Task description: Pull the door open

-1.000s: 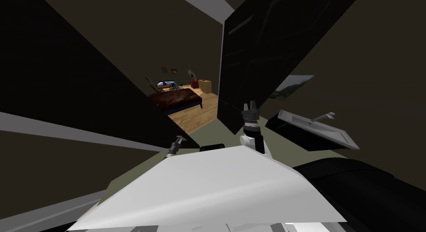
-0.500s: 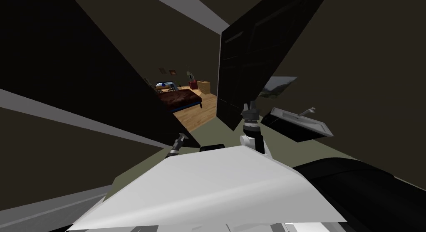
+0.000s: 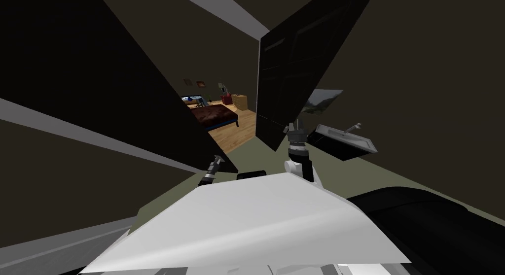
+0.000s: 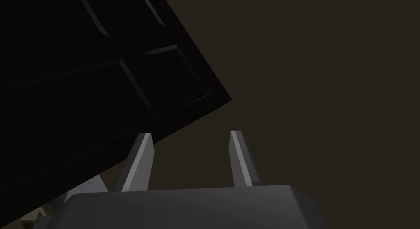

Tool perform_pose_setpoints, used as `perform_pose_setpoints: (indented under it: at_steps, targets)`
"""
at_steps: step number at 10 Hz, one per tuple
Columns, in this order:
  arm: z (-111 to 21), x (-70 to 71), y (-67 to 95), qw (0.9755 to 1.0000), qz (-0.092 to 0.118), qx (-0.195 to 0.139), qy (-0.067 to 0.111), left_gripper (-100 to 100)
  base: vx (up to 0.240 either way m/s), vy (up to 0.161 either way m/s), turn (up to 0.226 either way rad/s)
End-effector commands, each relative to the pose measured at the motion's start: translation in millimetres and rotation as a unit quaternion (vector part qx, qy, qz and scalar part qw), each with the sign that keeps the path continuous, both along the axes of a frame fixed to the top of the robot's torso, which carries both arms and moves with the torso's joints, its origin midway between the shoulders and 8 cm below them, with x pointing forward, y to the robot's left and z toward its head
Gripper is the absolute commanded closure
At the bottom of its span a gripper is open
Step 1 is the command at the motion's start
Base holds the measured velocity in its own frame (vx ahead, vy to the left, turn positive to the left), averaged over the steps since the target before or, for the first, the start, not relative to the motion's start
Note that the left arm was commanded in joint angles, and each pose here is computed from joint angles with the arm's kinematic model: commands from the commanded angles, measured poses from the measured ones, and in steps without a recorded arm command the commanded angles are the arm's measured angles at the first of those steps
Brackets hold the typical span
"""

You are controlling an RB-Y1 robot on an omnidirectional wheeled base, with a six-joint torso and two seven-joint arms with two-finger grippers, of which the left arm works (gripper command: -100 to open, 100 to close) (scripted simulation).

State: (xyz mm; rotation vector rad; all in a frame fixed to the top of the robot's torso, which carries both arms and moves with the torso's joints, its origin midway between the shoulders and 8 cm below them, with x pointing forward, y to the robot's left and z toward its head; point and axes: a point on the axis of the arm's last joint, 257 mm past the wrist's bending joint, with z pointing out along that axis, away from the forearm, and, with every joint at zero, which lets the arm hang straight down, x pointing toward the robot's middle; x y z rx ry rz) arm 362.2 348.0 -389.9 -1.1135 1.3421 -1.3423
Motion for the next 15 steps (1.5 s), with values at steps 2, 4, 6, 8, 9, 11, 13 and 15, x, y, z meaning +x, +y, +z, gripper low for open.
perform_pose_setpoints:
  at_steps: [2, 4, 6, 8, 9, 11, 13, 15]
  targets:
    - [-3.6, 11.0, -14.6, 1.0000, -0.009, -0.002, 0.002, 100, -0.121, 0.092, -0.054]
    - [-2.2, 19.0, -20.9, 0.9999, -0.012, -0.001, 0.002, 100, -0.131, 0.130, -0.087]
    - [-3.2, 19.1, -25.1, 0.9999, -0.015, -0.003, 0.003, 100, -0.080, 0.078, -0.061]
    - [-4.9, 11.1, -14.0, 0.9999, -0.013, -0.003, 0.004, 100, -0.132, 0.004, -0.244]
    - [-4.9, 7.2, -7.7, 0.9999, -0.011, -0.003, 0.004, 100, -0.199, 0.005, -0.240]
    - [-2.1, 2.7, 3.6, 1.0000, -0.003, -0.002, 0.002, -100, -0.221, 0.031, -0.032]
    - [-1.6, -6.1, 15.3, 1.0000, 0.007, -0.001, 0.001, -100, -0.271, 0.017, 0.193]
    - [-2.2, 0.2, 23.5, 0.9998, 0.022, -0.001, 0.000, -100, 0.016, 0.011, -0.116]
